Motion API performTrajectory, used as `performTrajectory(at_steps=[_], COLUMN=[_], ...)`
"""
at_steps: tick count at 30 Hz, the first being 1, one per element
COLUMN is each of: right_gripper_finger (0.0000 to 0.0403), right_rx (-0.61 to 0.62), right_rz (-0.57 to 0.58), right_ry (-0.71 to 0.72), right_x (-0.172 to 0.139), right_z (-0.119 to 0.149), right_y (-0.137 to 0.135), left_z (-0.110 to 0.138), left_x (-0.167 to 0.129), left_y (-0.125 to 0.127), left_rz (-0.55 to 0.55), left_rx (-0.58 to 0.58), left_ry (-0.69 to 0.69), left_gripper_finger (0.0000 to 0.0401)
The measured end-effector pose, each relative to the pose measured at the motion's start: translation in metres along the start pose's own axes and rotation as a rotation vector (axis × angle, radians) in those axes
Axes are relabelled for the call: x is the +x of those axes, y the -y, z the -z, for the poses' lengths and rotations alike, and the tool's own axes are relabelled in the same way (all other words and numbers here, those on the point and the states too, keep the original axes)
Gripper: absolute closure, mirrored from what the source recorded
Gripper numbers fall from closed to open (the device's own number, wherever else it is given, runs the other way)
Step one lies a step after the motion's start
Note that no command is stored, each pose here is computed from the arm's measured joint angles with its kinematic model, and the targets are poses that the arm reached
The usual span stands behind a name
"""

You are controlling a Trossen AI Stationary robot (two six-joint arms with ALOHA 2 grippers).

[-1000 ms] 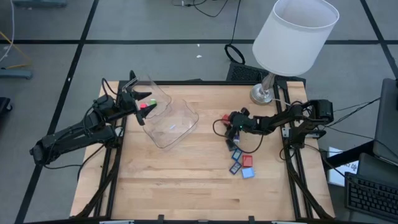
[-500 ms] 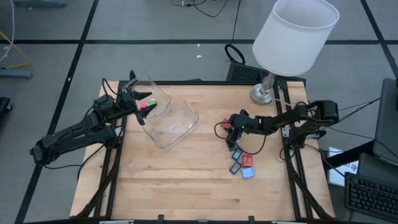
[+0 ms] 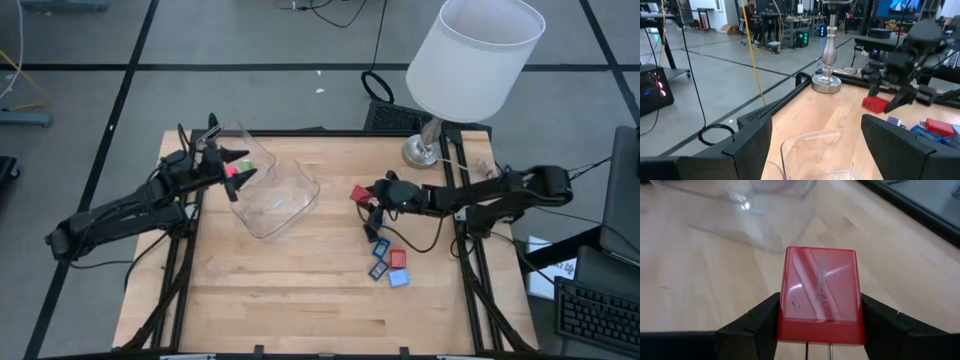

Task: Pick & Place Office items
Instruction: Put the red charger adapter into the top transparent bin

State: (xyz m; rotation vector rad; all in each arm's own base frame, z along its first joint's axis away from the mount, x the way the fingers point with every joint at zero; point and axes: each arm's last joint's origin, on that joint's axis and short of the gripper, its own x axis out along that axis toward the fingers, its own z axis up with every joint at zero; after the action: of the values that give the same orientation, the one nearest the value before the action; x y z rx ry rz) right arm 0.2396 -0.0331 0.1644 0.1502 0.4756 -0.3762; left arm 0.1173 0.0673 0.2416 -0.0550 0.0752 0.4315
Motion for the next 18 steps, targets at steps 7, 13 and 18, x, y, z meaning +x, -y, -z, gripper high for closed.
performTrajectory(at_steps=[7,13,18], right_gripper_finger=[0.0184,0.0193,0.0186], right_rx=[-0.012,-0.017,-0.014], right_rz=[-0.041,-0.105,-0.191], right_ry=[0.052,0.078,0.115], right_x=[-0.011,-0.015,-0.016], right_z=[-0.007,-0.010,-0.014], right_y=[-0.008,-0.016,-0.021], left_z=[0.000,0.000,-0.001], left_x=[0.001,0.002,0.001], left_y=[0.000,0.000,0.000], left_rz=[0.000,0.000,0.001], left_rx=[-0.004,-0.007,-0.006], left_ry=[0.002,0.002,0.011], left_gripper_finger=[0.0091,0.0091,0.0091])
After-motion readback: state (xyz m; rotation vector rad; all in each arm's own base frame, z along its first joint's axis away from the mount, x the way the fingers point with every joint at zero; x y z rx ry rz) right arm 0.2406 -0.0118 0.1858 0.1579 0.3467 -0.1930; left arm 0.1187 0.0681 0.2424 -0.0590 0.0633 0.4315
